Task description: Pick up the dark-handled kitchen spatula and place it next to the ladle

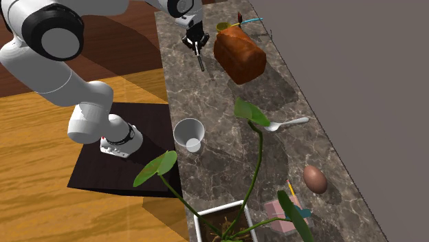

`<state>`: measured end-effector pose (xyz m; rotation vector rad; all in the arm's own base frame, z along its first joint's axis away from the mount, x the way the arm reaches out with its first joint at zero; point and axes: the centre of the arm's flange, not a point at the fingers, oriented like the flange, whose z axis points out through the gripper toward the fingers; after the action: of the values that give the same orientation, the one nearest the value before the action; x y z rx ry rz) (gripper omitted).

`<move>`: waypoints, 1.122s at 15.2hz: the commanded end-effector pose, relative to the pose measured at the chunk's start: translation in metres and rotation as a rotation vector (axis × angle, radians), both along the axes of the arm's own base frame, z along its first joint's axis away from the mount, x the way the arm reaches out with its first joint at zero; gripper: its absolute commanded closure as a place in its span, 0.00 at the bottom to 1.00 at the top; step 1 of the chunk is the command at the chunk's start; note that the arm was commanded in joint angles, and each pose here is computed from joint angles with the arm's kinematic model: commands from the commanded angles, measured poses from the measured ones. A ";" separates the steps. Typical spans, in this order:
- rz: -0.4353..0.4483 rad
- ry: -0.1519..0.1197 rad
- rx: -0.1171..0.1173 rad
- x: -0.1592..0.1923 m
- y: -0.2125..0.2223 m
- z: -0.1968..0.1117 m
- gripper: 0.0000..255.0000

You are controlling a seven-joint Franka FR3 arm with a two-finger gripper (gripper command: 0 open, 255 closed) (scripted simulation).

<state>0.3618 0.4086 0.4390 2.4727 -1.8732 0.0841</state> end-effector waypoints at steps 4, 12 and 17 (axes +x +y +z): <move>0.000 0.000 0.000 0.000 0.000 0.000 1.00; 0.000 0.000 0.000 -0.001 0.002 0.026 0.00; 0.000 0.000 0.000 -0.001 0.003 0.050 0.00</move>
<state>0.3611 0.4117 0.4872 2.4733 -1.8736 0.0845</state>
